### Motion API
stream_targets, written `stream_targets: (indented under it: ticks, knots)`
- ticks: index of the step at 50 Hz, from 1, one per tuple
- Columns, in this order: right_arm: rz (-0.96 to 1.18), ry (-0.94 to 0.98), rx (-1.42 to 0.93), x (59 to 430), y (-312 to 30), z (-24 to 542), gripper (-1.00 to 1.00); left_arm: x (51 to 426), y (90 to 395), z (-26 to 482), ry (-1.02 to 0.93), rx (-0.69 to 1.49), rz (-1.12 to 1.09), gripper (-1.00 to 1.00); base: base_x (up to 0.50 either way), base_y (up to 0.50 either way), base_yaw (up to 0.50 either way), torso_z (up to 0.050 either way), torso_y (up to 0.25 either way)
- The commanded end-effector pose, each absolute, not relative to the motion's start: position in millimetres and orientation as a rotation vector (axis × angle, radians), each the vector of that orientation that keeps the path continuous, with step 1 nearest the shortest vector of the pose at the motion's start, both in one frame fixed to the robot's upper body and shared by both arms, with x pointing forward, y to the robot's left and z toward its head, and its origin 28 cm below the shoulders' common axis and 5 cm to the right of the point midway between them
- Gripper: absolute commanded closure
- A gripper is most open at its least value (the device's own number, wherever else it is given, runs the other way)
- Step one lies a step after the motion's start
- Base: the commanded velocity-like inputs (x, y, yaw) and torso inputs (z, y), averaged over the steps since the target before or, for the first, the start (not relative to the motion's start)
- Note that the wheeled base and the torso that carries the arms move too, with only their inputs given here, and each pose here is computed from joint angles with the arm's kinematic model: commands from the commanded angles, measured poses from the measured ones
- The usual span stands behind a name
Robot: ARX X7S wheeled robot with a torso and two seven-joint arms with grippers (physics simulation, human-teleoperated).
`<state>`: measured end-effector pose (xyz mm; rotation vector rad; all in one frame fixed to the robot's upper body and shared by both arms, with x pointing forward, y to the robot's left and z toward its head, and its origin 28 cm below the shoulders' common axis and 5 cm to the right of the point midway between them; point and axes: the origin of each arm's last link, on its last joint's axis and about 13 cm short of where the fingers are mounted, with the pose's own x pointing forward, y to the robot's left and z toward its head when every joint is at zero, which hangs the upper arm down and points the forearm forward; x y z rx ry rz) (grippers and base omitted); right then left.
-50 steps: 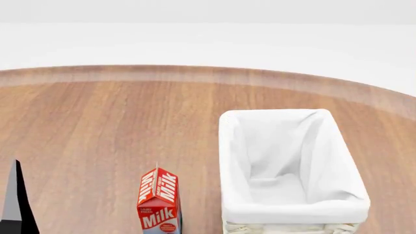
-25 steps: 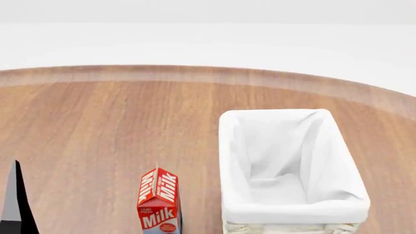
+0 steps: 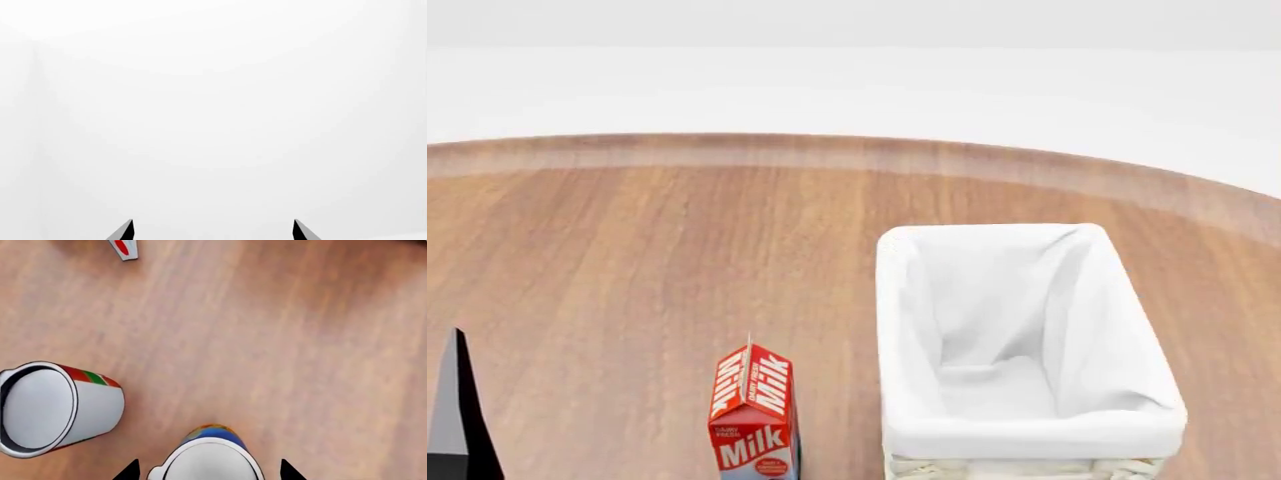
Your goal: Pick up the alphabet soup and the tomato sauce, and put them in the basket.
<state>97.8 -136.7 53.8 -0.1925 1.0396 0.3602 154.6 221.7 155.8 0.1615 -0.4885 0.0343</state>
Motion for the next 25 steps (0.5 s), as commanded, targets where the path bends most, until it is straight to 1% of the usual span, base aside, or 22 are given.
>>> stream_targets:
  ticks: [1,25]
  knots:
    - [0.352,1.055,-0.182,98,-138,44,-1.00,155,221,155,-0.487,0.162,0.033,-1.00,0.00,0.00,0.00,0.000,0.000]
    - [0.353,1.082,-0.156,96,-140,29,-1.00,154,221,155,-0.488,0.162,0.032,-1.00,0.00,0.00,0.00,0.000,0.000]
